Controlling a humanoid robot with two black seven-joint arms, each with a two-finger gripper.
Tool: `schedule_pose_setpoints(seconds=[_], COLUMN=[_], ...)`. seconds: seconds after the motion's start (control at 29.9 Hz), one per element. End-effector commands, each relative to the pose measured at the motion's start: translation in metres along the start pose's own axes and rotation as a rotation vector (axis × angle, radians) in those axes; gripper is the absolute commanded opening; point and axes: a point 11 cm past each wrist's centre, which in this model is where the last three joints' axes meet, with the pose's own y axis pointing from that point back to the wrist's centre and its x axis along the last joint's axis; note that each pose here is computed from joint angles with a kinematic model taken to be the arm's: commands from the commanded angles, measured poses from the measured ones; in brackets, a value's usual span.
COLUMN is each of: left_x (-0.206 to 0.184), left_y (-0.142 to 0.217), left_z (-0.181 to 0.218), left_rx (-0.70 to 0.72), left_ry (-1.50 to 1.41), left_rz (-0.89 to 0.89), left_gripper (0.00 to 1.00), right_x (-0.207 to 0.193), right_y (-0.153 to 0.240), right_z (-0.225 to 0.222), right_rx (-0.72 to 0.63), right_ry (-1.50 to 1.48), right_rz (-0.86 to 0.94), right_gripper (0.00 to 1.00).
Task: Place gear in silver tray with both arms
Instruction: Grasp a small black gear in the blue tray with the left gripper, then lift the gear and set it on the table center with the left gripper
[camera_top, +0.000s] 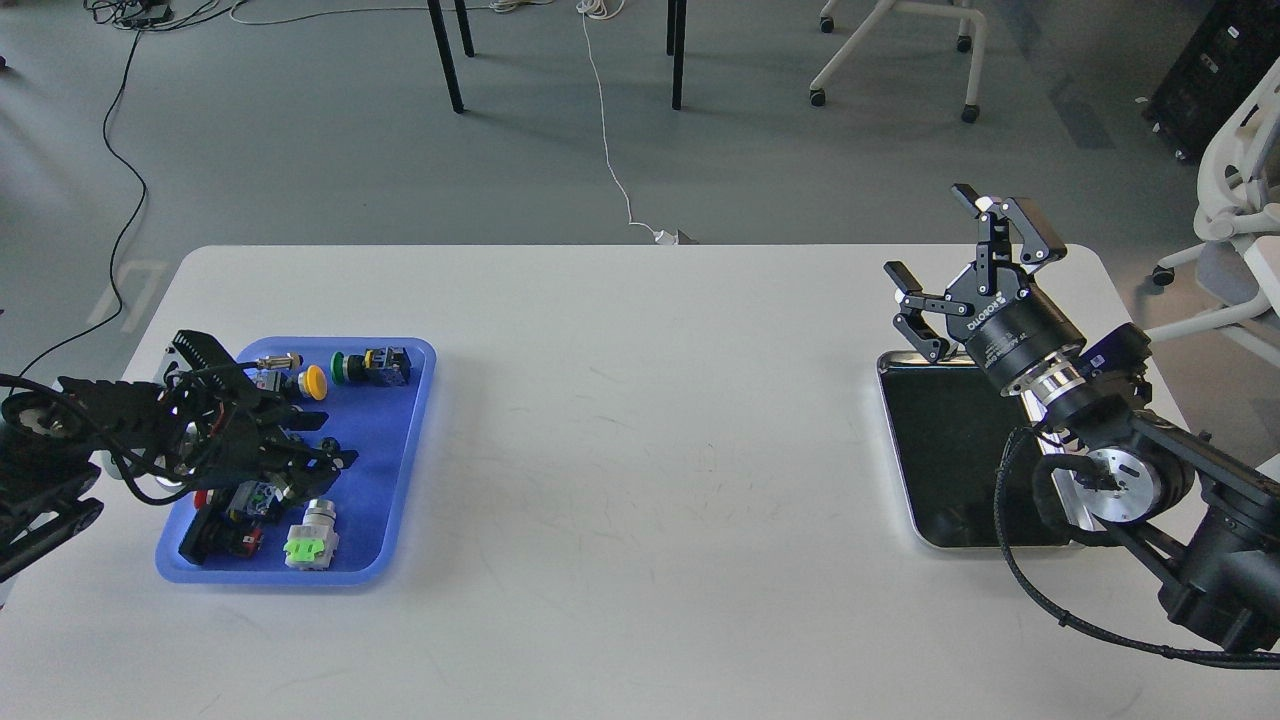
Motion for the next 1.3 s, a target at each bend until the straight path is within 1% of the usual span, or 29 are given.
schedule_pose_setpoints(seconds=[0.0,0.27,0.5,0.54,0.7,0.87,0.94,1.27], left_x=[-0.0006,-0.0060,-0.0056,-0.0062,-0.0062,-0.0059,-0.0062,-0.0014], left_y=[0.0003,0.0005,-0.0024,-0.0020,-0.0024,-0.0029,-0.0028,-0.0002], left_z=[-0.0002,-0.0060,-0.0035,-0.0038,-0.0037,-0.0032,-0.0036,-0.0066], left_rx=[0.001,0.019,0.013,0.014,0.014,0.012,0.013,0.020], left_ry=[0.001,0.013,0.014,0.013,0.014,0.014,0.014,0.008], left_rz=[-0.001,-0.015,-0.014,-0.016,-0.016,-0.015,-0.016,-0.006], left_gripper=[0.49,0.48,0.48,0.46,0.30,0.22,0.19,0.13], right_x=[-0.0003,-0.0004,0.0000,0.0001,0.0002,0.0000,0.0003,-0.0002], right_y=[-0.0001,-0.0005,-0.0002,-0.0002,-0.0001,-0.0001,0.0004,-0.0006], right_z=[0.0002,-0.0009,-0.0013,-0.0013,-0.0017,-0.0017,-0.0012,-0.0013], right_rx=[0.000,0.001,0.001,0.001,0.002,0.002,0.001,0.003], right_ry=[0.000,0.000,0.002,0.002,0.003,0.002,0.002,0.001], right_rz=[-0.001,-0.002,-0.001,-0.001,-0.001,-0.002,-0.001,0.000], right_gripper=[0.99,0.99,0.99,0.99,0.99,0.99,0.99,0.99])
